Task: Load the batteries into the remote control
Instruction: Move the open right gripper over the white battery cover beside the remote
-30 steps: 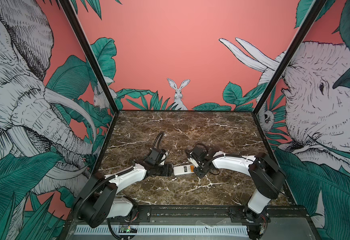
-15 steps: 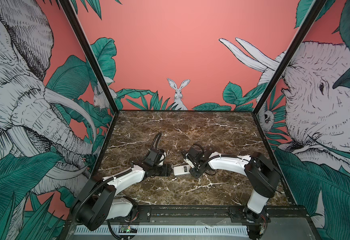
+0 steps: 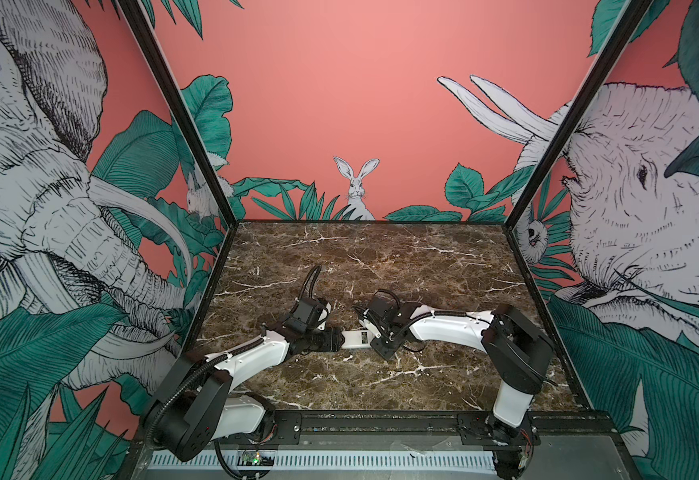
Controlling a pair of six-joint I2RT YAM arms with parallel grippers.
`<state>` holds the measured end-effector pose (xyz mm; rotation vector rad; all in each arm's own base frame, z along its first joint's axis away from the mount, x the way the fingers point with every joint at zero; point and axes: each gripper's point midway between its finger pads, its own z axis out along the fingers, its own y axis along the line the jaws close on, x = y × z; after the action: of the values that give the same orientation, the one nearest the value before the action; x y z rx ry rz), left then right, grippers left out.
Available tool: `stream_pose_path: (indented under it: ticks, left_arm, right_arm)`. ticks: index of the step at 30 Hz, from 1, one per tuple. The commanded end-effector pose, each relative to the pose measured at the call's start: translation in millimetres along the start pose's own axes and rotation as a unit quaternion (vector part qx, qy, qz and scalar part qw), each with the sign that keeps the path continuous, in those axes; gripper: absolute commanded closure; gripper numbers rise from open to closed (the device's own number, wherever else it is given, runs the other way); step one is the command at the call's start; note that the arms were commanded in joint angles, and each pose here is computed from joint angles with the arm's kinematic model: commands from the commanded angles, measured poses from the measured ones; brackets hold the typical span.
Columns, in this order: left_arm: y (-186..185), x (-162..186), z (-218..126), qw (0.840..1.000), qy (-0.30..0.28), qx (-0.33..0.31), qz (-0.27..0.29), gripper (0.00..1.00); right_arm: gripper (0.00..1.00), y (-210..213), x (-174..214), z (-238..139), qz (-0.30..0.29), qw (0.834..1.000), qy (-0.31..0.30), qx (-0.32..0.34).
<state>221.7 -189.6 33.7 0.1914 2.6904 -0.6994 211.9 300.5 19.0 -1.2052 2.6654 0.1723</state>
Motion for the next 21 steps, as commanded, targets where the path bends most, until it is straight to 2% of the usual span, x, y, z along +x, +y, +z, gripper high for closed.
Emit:
stream_pose_path:
  ticks: [1,9,14,21]
  left_arm:
    - [10,10,1,1.0,0.01,-0.014,-0.014,0.3]
    - [13,8,0,1.0,0.006,-0.02,-0.013,0.3]
    - [15,7,0,1.0,0.005,-0.02,-0.016,0.3]
    - [14,3,-7,1.0,-0.003,-0.023,-0.012,0.31]
  right_arm:
    - [0.65,16,-10,5,-0.006,1.0,-0.009,-0.022]
    - [0.64,18,-9,-4,-0.013,1.0,-0.015,-0.021]
    - [0.55,6,-4,-25,-0.02,1.0,-0.02,0.007]
    - [0.5,-20,-6,-53,-0.015,0.999,-0.036,0.031]
